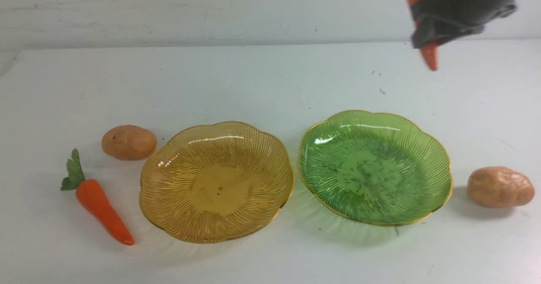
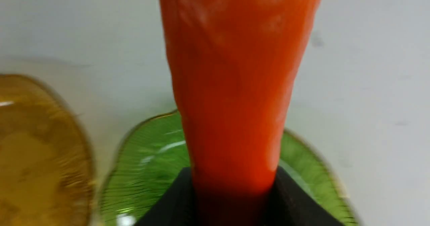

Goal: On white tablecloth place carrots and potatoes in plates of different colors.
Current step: 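Place the carrot on the yellow plate with the right gripper, then put the potato onto the plate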

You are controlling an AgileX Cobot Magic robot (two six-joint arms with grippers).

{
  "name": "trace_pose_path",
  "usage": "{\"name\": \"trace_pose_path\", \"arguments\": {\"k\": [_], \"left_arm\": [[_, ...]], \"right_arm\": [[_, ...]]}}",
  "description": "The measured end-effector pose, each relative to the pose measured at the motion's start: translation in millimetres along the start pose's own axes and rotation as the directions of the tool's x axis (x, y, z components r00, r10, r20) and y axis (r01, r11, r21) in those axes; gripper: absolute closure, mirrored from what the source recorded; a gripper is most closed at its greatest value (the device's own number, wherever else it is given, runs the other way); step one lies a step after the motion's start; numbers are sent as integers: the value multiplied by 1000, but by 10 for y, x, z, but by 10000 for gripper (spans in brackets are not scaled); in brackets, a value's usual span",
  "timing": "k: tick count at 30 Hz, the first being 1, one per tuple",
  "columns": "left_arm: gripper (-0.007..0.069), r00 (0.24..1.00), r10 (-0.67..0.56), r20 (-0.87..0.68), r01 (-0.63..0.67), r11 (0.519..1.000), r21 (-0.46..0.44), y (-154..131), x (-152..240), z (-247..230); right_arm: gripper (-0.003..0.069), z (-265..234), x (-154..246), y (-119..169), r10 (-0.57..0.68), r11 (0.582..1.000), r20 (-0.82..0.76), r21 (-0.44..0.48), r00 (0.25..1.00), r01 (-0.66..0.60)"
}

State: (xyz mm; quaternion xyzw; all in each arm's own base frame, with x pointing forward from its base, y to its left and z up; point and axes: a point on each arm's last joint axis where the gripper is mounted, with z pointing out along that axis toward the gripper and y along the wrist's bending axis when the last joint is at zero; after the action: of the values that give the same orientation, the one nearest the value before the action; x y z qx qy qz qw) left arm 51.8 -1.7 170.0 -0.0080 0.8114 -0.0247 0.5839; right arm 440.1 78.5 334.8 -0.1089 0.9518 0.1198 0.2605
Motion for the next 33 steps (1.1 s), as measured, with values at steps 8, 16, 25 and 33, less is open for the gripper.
{"name": "trace_pose_path", "arguments": {"k": [8,16,25,33], "left_arm": [[628,1000,0,0,0,1000,0,0,0,0],[628,1000,0,0,0,1000,0,0,0,0],[628,1000,0,0,0,1000,0,0,0,0],[628,1000,0,1,0,1000,0,0,0,-1]], "right_arm": [[424,824,573,1515,-236,948,-223,-268,946,173],[373,1230,876,2124,-433,892,-193,-231,881,388],[-13,1153,869,2276,-490,865,-190,-225,851,448],[145,728,509,1956,-471,878,-155,8,868,478]]}}
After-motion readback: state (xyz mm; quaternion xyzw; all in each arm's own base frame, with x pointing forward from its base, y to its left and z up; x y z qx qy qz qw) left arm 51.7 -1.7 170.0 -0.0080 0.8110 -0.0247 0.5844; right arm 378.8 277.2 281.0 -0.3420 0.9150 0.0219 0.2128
